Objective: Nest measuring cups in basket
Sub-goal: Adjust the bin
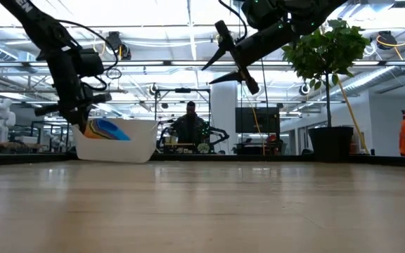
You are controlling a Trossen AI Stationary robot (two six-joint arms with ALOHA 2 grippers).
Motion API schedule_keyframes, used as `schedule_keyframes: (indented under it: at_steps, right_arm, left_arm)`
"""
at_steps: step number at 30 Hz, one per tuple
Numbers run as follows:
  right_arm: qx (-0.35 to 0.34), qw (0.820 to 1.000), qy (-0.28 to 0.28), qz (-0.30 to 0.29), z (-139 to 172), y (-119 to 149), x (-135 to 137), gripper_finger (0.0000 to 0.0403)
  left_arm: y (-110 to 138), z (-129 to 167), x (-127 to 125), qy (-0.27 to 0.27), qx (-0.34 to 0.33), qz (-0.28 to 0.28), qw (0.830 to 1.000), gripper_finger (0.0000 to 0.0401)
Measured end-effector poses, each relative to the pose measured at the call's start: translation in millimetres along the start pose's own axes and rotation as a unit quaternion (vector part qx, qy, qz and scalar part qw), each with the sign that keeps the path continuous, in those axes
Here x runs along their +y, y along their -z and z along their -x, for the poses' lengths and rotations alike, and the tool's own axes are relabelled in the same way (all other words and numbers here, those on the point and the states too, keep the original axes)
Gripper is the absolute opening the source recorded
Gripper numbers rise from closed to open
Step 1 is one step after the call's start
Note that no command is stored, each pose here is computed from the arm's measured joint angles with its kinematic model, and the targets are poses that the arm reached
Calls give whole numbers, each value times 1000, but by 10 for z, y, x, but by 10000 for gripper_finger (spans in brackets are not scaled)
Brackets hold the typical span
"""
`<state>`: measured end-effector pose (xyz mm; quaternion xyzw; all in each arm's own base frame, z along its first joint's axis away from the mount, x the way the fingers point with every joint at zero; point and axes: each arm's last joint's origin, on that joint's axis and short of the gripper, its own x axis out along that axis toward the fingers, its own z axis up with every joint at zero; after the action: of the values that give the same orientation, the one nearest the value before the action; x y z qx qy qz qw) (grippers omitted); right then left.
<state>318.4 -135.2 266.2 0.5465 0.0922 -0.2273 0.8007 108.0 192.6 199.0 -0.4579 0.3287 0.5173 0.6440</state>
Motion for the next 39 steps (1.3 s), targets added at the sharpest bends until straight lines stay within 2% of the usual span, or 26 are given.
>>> schedule_keyframes:
  at_steps: [8, 16, 20, 28, 33, 39]
  right_arm:
    - [0, 1000, 0, 1, 0, 0, 0, 165]
    - [11, 1000, -6, 1, 0, 7, 5, 165]
    - [11, 1000, -6, 1, 0, 7, 5, 165]
    - [18, 1000, -10, -5, 0, 11, 7, 165]
    - [17, 999, -37, -5, -4, 49, 84, 165]
    - [13, 999, -39, -1, -52, 57, 204, 165]
  left_arm:
    - [0, -37, 10, -3, -19, 5, 1000, 5]
    - [-4, -35, 7, -2, -22, 7, 1000, 43]
    - [-6, -34, 8, -4, -24, 7, 1000, 82]
    - [-16, -18, -3, 1, -20, -5, 1000, 189]
    - [-119, 161, -68, -5, -7, -28, 1000, 218]
    - [-337, 548, -209, -2, -17, -60, 998, 208]
